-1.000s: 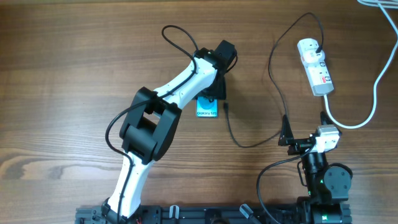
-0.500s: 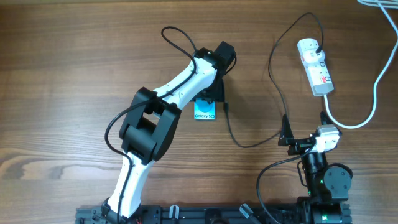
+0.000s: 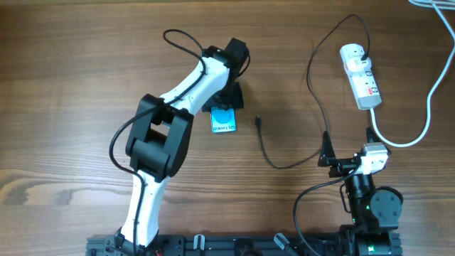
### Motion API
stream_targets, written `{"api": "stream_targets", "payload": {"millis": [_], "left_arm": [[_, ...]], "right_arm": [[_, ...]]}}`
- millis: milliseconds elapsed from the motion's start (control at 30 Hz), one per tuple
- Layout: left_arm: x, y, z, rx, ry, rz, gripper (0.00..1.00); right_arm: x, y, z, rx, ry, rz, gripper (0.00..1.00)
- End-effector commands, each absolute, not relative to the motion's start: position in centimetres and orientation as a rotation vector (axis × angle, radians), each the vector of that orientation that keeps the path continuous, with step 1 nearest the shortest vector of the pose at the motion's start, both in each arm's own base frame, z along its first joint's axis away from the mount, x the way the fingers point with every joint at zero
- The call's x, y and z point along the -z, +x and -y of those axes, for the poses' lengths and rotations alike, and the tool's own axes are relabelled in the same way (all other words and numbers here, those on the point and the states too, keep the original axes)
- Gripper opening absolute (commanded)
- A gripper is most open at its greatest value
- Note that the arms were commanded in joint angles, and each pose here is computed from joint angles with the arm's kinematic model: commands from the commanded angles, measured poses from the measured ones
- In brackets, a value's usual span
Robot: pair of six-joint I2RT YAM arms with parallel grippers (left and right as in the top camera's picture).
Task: Plug charger to phone and switch on socket
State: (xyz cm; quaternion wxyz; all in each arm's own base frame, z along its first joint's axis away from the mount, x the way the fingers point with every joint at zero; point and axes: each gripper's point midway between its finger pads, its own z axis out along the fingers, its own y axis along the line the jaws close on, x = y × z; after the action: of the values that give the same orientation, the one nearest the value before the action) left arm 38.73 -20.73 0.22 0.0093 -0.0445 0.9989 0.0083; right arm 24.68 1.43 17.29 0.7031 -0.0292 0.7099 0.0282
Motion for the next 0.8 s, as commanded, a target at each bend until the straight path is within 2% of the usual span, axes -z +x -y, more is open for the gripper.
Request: {"api": "stream_targets", "payload": {"millis": [0, 233, 467, 767], "left_arm": [[-1.4, 38.7, 21.1, 0.012, -0.144, -3.102, 0.73], [0.7, 38.3, 21.0, -0.045, -0.132, -3.091, 0.84], [2.9, 37.0, 20.4, -0.066, -0.207, -3.109, 0.87], [3.0, 36.5, 21.2, -0.068, -0.165, -3.111, 0.83]], "right_arm": [[-17.4, 24.7, -1.3, -0.057, -0.056, -1.574, 1.0], [-17.4, 24.7, -1.3, -0.057, -0.056, -1.574, 1.0], [-17.4, 24.7, -1.3, -0.057, -0.056, -1.574, 1.0], [-17.4, 24.7, -1.3, -0.057, -0.056, -1.574, 1.0]]}}
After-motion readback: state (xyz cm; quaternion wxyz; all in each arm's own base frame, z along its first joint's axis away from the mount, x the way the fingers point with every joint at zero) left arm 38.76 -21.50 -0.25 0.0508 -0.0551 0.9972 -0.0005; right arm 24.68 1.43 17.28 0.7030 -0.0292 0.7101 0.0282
